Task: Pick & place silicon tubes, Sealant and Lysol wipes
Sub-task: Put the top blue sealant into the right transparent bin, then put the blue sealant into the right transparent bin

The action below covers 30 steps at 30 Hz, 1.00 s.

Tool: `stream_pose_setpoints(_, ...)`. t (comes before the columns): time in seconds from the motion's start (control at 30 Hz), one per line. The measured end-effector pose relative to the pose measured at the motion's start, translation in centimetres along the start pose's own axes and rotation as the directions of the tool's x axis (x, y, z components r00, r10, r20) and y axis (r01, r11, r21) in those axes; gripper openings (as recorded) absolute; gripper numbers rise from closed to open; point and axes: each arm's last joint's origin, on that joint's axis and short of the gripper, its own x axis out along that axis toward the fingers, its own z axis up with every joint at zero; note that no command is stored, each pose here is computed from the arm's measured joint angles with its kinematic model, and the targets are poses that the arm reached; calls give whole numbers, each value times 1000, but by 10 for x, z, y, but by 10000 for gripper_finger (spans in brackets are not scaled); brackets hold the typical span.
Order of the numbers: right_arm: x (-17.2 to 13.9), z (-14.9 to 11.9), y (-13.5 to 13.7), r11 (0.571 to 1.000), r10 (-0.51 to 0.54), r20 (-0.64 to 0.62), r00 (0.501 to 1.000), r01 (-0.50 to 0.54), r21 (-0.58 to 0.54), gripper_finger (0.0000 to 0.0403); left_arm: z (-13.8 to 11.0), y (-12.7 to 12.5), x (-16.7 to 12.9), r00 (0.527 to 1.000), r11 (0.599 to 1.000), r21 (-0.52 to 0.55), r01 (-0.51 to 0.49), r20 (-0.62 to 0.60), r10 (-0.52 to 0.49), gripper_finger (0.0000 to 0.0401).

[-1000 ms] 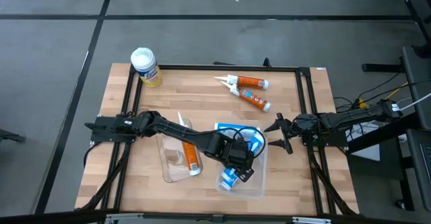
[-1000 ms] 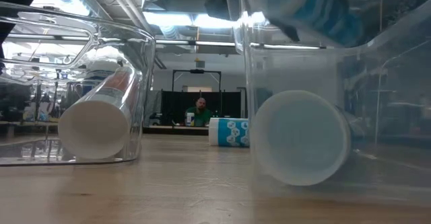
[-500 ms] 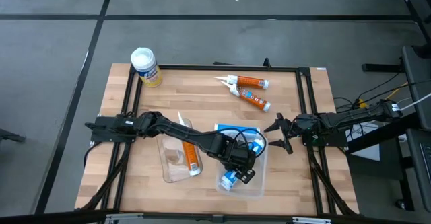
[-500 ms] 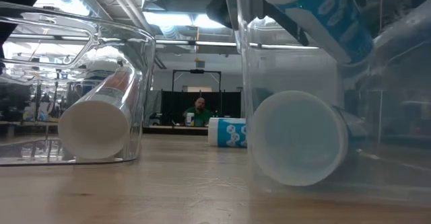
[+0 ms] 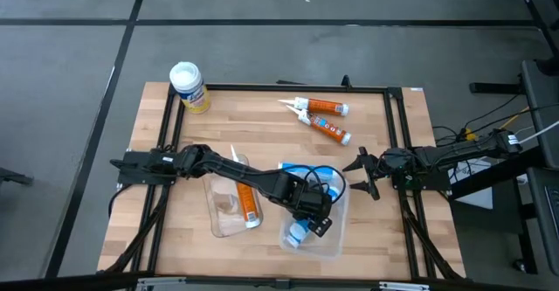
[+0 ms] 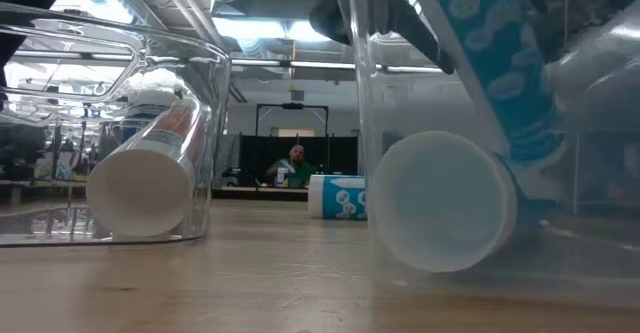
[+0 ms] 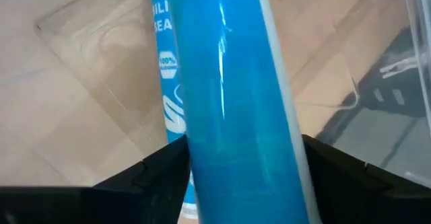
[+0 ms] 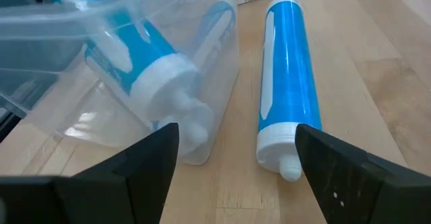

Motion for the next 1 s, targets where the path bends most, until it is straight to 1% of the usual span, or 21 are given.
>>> stream_pose_setpoints(0.47,0,0,0,1000,0,0,1000,0,0,298,0,0,0,1000,1000,6,5,2,-5,252)
stream_pose_setpoints(0.57,0,0,0,1000,0,0,1000,0,0,298,1,-1,-4,1000,1000,16,14,13,-14,252)
stream_pose_setpoints(0.63,0,0,0,1000,-1,0,1000,1,0,298,1,-3,-7,999,999,40,22,43,-24,252)
stream_pose_setpoints(0.8,0,0,0,1000,0,0,1000,0,0,298,8,-8,-12,984,995,87,38,173,-52,253)
stream_pose_setpoints(0.9,0,0,0,1000,0,0,1000,0,0,298,14,-16,-20,964,987,129,95,235,-123,253)
stream_pose_setpoints(1.0,0,0,0,1000,0,0,1000,0,0,298,17,-21,-22,950,973,187,138,252,-183,253)
